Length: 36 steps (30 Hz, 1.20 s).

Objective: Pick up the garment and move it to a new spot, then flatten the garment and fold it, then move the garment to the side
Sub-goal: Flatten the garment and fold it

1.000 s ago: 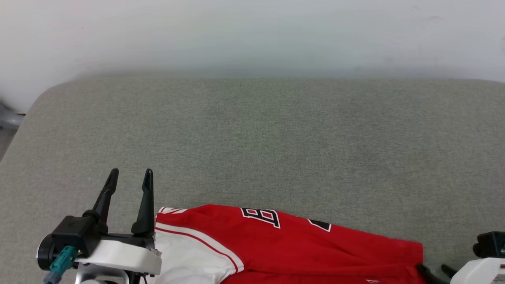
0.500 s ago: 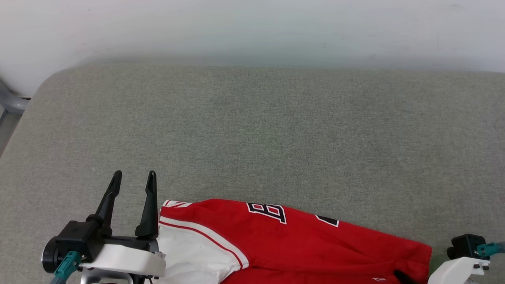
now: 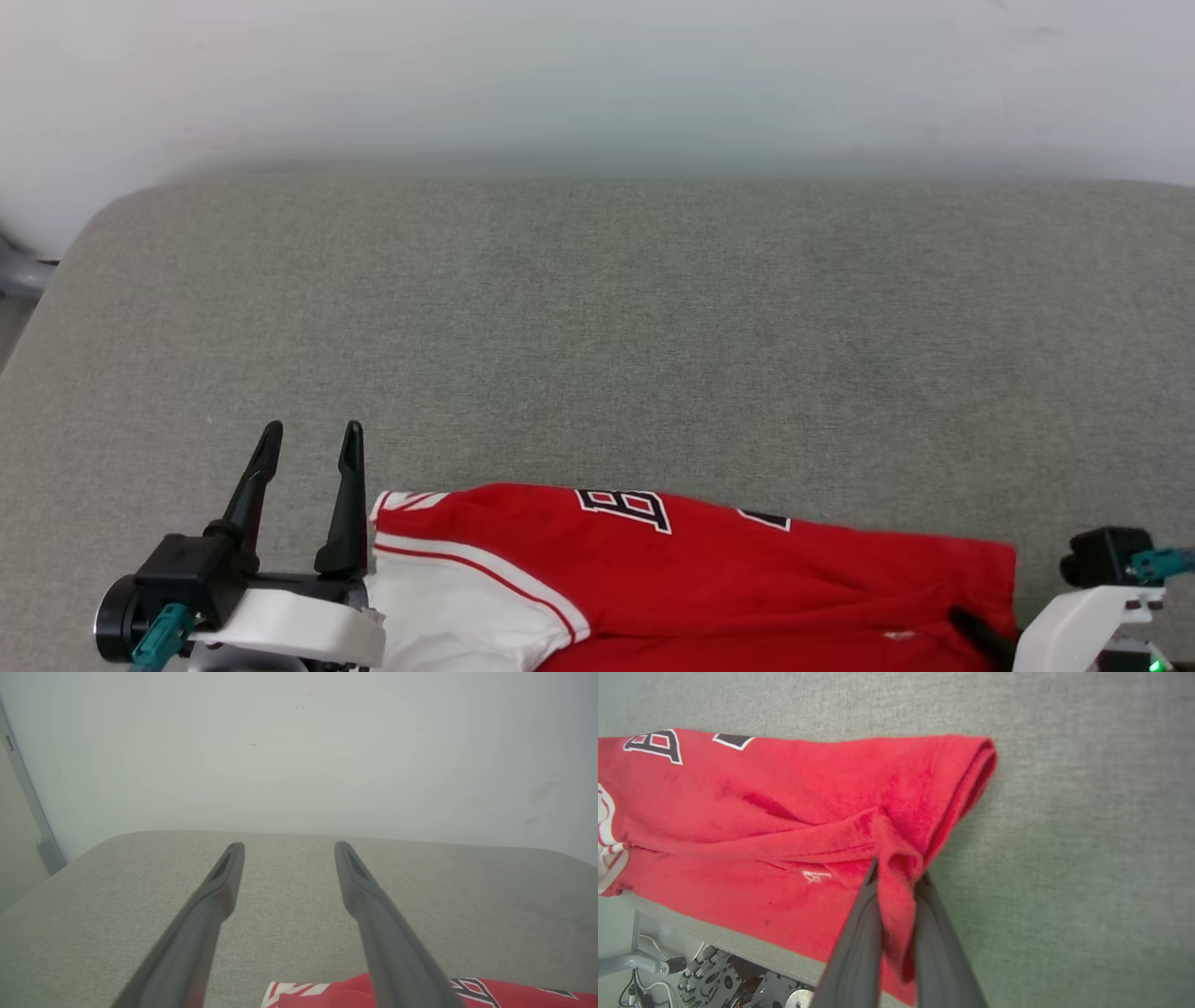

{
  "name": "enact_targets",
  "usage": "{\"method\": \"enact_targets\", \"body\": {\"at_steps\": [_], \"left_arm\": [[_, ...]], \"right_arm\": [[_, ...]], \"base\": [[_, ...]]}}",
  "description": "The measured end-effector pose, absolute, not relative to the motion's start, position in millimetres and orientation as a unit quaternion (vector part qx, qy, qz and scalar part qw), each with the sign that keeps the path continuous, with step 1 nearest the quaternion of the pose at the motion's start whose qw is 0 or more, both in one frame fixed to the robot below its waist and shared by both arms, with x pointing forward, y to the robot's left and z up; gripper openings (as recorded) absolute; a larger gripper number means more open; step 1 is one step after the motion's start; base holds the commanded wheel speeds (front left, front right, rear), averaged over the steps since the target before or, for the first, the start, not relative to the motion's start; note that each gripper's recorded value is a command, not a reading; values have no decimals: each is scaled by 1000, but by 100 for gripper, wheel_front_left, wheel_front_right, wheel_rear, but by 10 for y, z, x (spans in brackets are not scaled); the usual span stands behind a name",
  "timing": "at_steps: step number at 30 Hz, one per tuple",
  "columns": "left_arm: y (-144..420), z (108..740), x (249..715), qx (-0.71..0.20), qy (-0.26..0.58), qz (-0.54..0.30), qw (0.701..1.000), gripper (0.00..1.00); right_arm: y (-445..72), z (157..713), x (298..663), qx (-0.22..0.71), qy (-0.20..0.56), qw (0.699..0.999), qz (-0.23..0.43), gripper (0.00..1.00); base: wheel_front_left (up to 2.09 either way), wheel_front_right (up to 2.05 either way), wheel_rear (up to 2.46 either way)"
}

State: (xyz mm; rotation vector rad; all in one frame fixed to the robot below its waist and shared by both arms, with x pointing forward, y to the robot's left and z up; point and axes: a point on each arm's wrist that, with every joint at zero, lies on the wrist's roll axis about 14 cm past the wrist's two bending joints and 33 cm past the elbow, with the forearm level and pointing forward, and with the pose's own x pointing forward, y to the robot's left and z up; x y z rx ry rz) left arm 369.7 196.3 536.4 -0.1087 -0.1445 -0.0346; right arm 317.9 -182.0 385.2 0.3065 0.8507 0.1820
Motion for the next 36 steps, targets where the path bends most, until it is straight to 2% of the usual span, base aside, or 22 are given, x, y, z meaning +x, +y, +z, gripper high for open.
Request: {"method": "enact_targets", "body": {"at_steps": [10,14,18,22,27,36], "left_arm": [[1907,5375,3682,-50,-74,-25,996,100],[1885,5386,3678,-51,-76,-28,995,100],[1869,5380,3682,-52,-75,-30,995,100],[1855,5361,3682,-53,-72,-31,996,100],[1858,5347,3657,-53,-69,-31,996,100],[1900,5339,3601,-53,-67,-26,996,100]], "right_arm": [[-2581,4173,3290,124,375,919,5,0],[-2927,4266,3243,120,373,919,-36,0],[-3001,4337,3219,124,379,916,-44,0],[-2646,4362,3233,192,393,899,6,0],[-2008,4511,3243,283,397,866,109,0],[-1152,4669,3196,402,396,791,236,0]], "base": [[0,0,0],[0,0,0],[0,0,0],[0,0,0],[0,0,0],[0,0,0]]}}
